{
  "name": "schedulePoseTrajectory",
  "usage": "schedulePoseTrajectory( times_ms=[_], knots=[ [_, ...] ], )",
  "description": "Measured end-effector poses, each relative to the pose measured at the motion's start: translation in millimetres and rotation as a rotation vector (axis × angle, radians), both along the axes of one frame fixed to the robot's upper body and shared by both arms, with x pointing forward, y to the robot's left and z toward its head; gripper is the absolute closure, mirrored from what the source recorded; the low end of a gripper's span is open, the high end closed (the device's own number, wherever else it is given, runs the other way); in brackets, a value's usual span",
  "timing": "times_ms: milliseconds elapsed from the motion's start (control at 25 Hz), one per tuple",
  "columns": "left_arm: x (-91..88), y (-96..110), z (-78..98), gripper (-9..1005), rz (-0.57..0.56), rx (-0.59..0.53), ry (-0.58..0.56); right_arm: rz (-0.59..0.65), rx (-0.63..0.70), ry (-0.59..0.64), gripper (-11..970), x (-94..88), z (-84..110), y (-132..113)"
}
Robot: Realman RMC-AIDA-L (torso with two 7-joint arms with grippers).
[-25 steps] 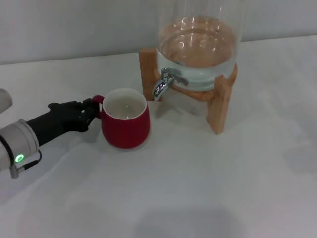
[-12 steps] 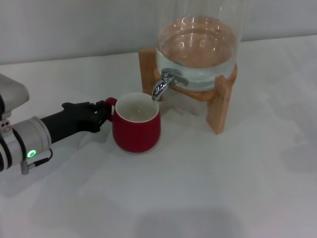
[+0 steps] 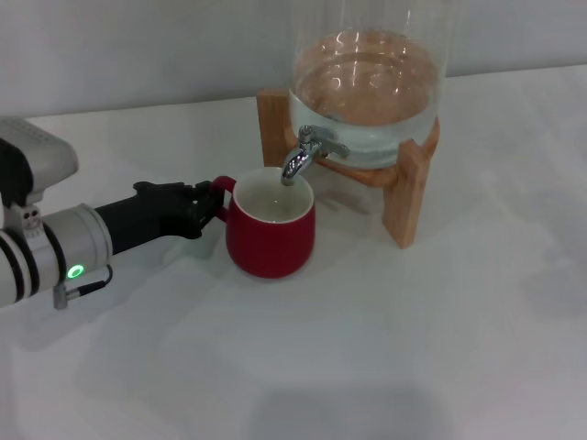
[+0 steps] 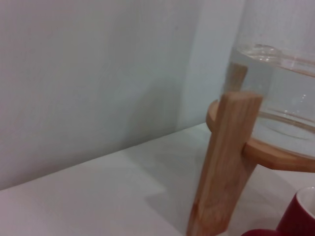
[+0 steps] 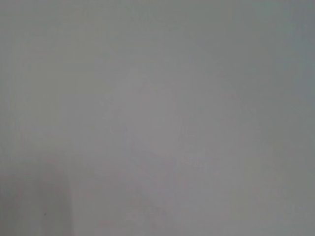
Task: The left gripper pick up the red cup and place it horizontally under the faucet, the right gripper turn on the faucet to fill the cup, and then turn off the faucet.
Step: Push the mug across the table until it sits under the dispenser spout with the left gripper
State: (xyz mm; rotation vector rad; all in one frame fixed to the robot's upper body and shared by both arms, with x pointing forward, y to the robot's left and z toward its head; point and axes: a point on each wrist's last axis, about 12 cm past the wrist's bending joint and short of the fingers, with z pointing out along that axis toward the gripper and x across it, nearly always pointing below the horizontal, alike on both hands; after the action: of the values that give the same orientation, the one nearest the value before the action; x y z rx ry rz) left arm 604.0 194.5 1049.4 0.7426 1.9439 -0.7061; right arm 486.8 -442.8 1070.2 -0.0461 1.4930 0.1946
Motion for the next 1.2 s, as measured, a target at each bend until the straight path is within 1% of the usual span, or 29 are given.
schedulePoseTrajectory(
  times_ms=[320, 920, 1200],
  knots=[
    [0.5, -8.9, -1.2, 842, -0.035, 0.034, 0.035, -0.002, 0.002, -0.002, 238, 0.1, 0.0, 0.1],
    [-0.9, -8.2, -2.0, 848, -0.037, 0.032, 0.041, -0.008, 0.003, -0.001, 237, -1.5, -0.4, -1.1],
    [-1.0, -8.5, -1.2, 814, -0.037, 0.022, 0.047, -0.012, 0.005, 0.001, 237, -2.9, -1.1, -1.6]
  ],
)
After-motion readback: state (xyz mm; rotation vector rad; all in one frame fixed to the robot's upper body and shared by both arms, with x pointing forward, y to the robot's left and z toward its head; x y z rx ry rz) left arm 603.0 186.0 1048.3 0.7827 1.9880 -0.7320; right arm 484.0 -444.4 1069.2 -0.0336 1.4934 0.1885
